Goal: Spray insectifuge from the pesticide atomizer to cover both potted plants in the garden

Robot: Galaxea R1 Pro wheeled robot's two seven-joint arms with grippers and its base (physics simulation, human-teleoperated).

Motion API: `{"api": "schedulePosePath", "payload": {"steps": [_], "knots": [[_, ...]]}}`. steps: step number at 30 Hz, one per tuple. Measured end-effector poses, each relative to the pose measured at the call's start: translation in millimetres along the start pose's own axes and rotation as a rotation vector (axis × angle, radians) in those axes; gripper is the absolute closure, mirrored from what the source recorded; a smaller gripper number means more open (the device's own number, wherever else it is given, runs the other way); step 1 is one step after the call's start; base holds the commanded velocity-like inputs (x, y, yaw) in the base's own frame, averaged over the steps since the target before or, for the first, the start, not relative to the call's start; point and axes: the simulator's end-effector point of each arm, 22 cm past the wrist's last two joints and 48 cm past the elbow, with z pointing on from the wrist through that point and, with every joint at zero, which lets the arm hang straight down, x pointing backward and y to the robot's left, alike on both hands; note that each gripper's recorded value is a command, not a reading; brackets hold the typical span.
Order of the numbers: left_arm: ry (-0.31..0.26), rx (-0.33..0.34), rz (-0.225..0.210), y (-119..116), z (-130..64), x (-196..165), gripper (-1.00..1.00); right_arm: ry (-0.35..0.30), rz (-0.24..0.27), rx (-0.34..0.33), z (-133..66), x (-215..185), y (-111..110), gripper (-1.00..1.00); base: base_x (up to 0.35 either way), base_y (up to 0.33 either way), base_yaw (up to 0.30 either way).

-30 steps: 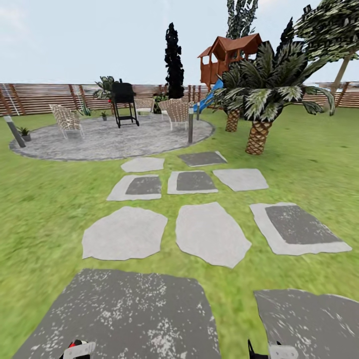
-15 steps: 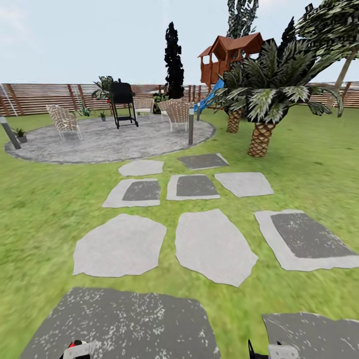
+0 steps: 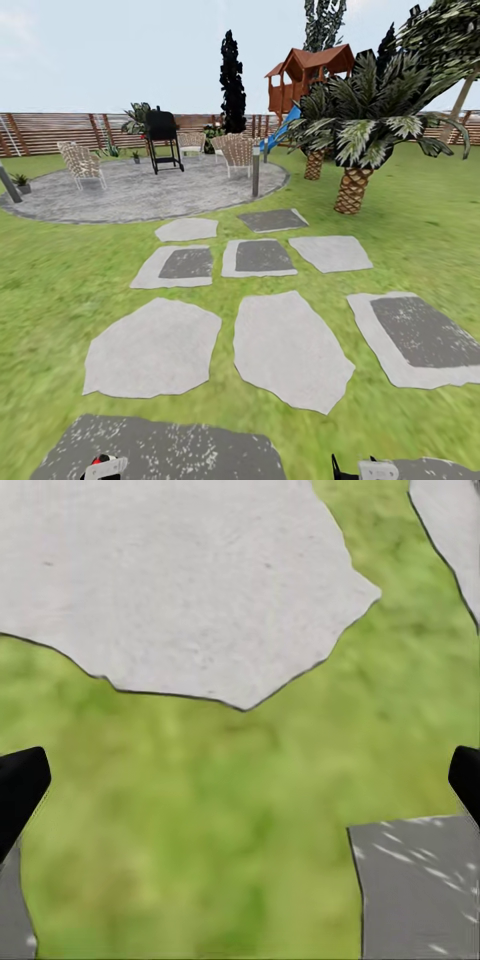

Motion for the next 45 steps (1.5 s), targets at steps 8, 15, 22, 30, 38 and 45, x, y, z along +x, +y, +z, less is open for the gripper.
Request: {"api": "schedulePosePath", "payload": {"steps": [8, 15, 22, 30, 38, 45], "knots": [[0.0, 0.0, 0.0, 0.0, 0.0, 0.0, 1.0, 0.0, 0.0, 0.0, 0.0, 0.0, -0.1, -1.0, 0.338, 0.0, 0.0], [0.0, 0.0, 0.0, 0.0, 0.0, 0.0, 1.0, 0.001, 0.0, 0.0, -0.1, 0.3, 0.0, -1.0, 0.338, 0.0, 0.0], [0.0, 0.0, 0.0, 0.0, 0.0, -0.1, 1.0, 0.001, 0.0, 0.0, -0.2, 0.6, 0.0, -1.0, 0.338, 0.0, 0.0], [0.0, 0.0, 0.0, 0.0, 0.0, 0.0, 1.0, 0.001, 0.0, 0.0, -0.2, 0.5, 0.1, -1.0, 0.338, 0.0, 0.0], [0.0, 0.0, 0.0, 0.0, 0.0, 0.0, 1.0, 0.001, 0.0, 0.0, -0.2, 0.6, 0.1, -1.0, 0.338, 0.0, 0.0], [-0.001, 0.0, 0.0, 0.1, 0.0, -0.2, 1.0, 0.001, 0.0, -0.001, -0.2, 0.6, 0.2, -1.0, 0.338, 0.0, 0.108]]}}
